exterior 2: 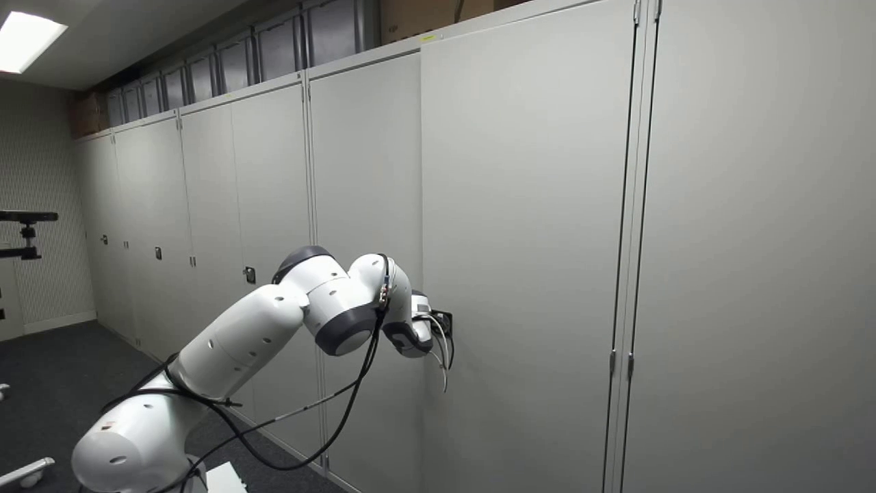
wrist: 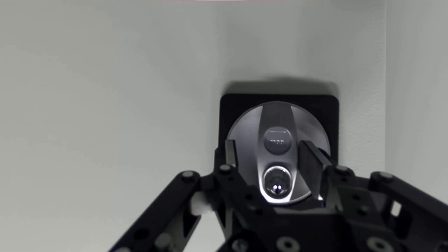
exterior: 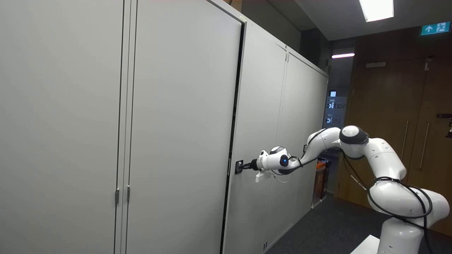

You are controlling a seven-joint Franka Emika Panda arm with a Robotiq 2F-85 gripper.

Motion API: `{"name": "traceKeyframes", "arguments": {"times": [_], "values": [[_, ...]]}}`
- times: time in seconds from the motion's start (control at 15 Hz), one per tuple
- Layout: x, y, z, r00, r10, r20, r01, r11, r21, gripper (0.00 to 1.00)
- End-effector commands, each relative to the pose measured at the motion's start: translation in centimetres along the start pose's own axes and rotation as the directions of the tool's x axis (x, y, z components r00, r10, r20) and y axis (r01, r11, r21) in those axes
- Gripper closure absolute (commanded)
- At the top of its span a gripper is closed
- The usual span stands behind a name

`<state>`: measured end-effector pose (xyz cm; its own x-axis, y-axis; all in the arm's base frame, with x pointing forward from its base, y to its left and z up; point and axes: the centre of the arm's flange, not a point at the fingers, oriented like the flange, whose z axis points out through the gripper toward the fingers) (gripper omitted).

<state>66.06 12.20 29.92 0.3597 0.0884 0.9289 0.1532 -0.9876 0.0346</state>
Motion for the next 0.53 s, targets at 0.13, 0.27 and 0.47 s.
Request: {"name": "traceKeyframes", "arguments": {"times": [0.13,0.27,0.47], "values": [[-0.19,0.68,0.90,0.999,-0.039,-0.014,0.039,0.999,0.000,0.46],[-0.18,0.61,1.18,0.999,-0.044,-0.015,0.044,0.999,0.002,0.46],[-0.16,0.42,1.54,0.999,-0.052,-0.017,0.052,0.999,0.007,0.47]]}}
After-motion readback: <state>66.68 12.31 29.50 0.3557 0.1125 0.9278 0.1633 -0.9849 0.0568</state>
